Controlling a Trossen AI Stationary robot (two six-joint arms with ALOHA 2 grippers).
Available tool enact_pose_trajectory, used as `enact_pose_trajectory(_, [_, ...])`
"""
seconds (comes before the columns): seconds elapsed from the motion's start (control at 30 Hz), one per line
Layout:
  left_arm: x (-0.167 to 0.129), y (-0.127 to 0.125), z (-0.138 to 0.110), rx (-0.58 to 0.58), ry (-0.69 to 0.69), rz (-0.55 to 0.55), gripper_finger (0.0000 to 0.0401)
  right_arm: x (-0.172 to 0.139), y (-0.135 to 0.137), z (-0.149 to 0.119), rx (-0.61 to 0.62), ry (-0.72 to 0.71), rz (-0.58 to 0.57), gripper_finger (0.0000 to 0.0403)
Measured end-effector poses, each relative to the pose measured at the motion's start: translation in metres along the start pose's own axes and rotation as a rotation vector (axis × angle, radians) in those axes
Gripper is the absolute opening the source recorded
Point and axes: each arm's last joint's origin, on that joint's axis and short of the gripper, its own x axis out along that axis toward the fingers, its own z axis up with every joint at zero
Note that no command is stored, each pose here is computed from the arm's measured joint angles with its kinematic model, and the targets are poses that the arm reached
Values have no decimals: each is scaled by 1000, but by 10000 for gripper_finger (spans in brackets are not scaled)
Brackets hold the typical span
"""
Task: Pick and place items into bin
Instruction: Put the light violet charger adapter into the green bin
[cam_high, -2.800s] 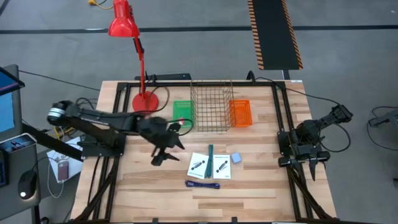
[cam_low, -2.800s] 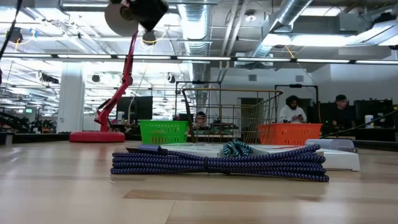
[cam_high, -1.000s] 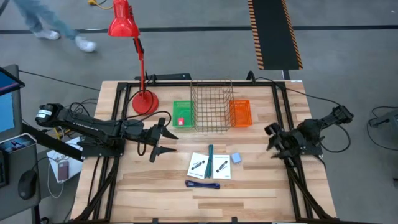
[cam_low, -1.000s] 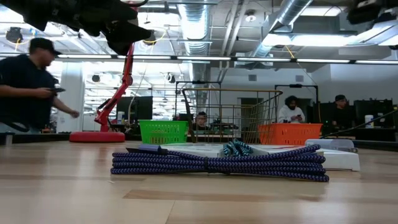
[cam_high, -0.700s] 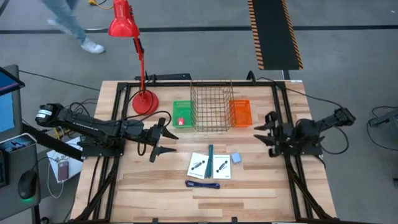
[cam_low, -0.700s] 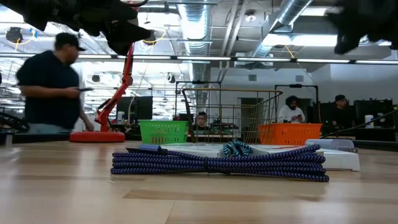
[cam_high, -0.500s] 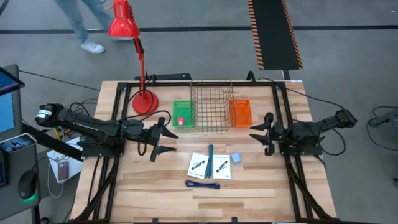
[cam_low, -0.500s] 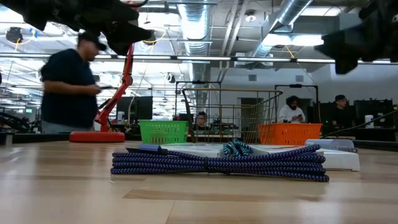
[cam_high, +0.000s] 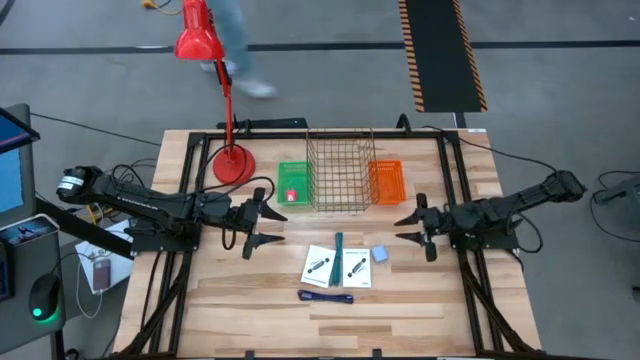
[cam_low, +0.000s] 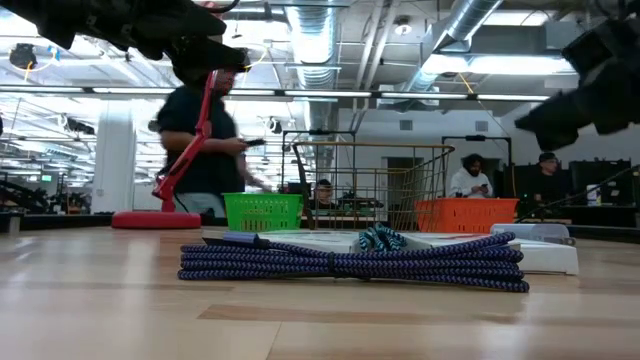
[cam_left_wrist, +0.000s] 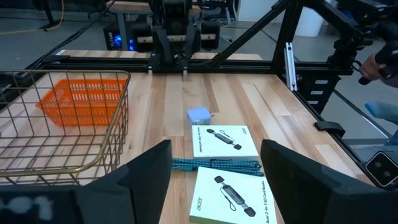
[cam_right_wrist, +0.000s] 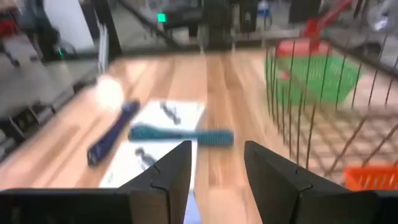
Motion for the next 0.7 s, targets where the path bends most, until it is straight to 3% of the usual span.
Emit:
enact_pose_trajectory(0.17, [0,0,0,-2,0,0,235,9,1,-12,21,136,-28,148])
enact_pose_trajectory(0.7, [0,0,0,-4,-1,0,235,24,5,-20,87,250,7,198])
